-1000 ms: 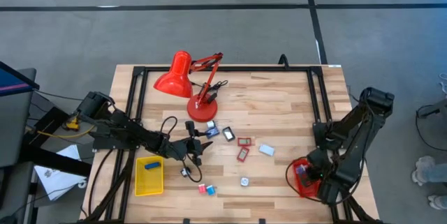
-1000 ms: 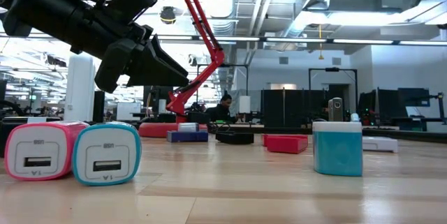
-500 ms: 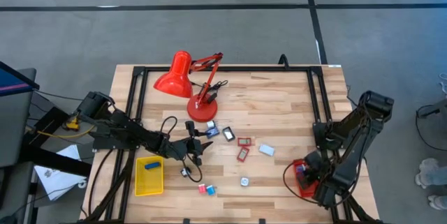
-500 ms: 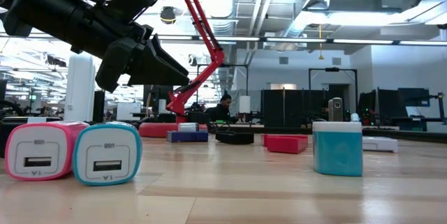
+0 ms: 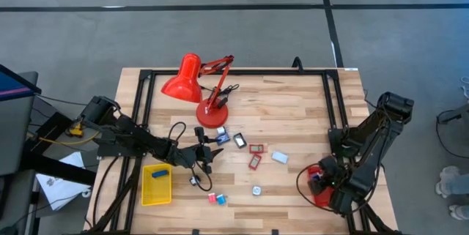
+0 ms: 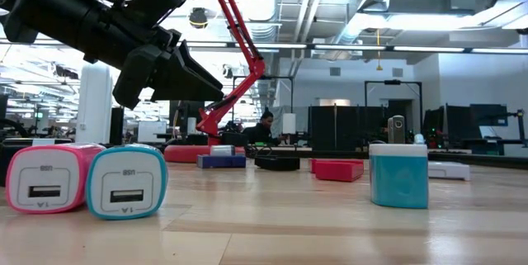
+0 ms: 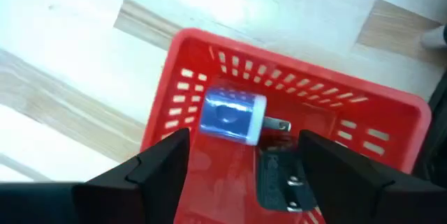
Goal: Pick & Place Office items
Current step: Put the black charger adapter into the red bin
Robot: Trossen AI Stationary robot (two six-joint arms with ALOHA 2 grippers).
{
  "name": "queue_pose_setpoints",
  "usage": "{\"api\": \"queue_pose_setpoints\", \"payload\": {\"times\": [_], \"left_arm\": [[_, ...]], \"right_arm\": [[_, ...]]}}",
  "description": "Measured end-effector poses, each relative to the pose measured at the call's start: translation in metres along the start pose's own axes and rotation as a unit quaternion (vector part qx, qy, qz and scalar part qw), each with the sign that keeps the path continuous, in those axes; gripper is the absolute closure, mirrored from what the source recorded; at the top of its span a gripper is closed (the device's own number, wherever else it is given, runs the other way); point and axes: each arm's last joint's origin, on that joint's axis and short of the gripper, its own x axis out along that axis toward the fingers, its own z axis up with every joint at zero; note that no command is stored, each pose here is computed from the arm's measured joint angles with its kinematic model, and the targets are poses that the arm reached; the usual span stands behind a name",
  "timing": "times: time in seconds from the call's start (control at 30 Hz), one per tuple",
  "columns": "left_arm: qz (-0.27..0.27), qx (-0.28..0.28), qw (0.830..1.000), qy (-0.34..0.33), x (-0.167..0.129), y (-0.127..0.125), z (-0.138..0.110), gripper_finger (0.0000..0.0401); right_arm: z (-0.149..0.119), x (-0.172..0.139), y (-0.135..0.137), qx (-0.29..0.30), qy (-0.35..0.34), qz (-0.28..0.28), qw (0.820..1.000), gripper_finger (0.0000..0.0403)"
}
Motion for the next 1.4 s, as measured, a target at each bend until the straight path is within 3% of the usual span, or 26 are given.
{"api": "queue_pose_setpoints", "payload": {"times": [0.37,0.6,0.7,0.8,0.97,1.13,1.27,1.4], "left_arm": [[0.0,0.0,1.0,0.0,0.0,0.0,0.0,0.0238],[0.0,0.0,1.0,0.0,0.0,0.0,0.0,0.0238],[-0.002,0.001,1.0,-0.001,-0.001,-0.001,0.0,0.0238],[-0.009,0.003,1.0,-0.006,-0.006,-0.002,0.003,0.0238],[-0.038,-0.069,0.997,-0.022,-0.032,0.007,0.019,0.0238],[-0.117,-0.188,0.975,0.024,-0.055,0.032,0.023,0.0238],[-0.153,-0.213,0.964,0.048,-0.067,0.041,0.022,0.0238],[-0.157,-0.217,0.962,0.05,-0.067,0.041,0.022,0.0238]], "right_arm": [[0.012,0.003,0.009,-0.017,-0.02,0.01,1.0,0.0144],[0.043,-0.017,0.017,-0.057,-0.06,0.002,0.997,0.0161],[0.056,-0.029,0.023,-0.086,-0.056,0.022,0.994,0.0174],[0.073,-0.031,0.033,-0.118,-0.104,0.044,0.987,0.0187],[0.101,-0.017,0.05,-0.159,-0.154,0.024,0.975,0.0207],[0.126,0.003,0.068,-0.21,-0.139,0.01,0.968,0.0224],[0.14,0.013,0.08,-0.279,-0.114,0.037,0.953,0.0243],[0.157,0.022,0.083,-0.301,-0.126,0.072,0.943,0.027]]}}
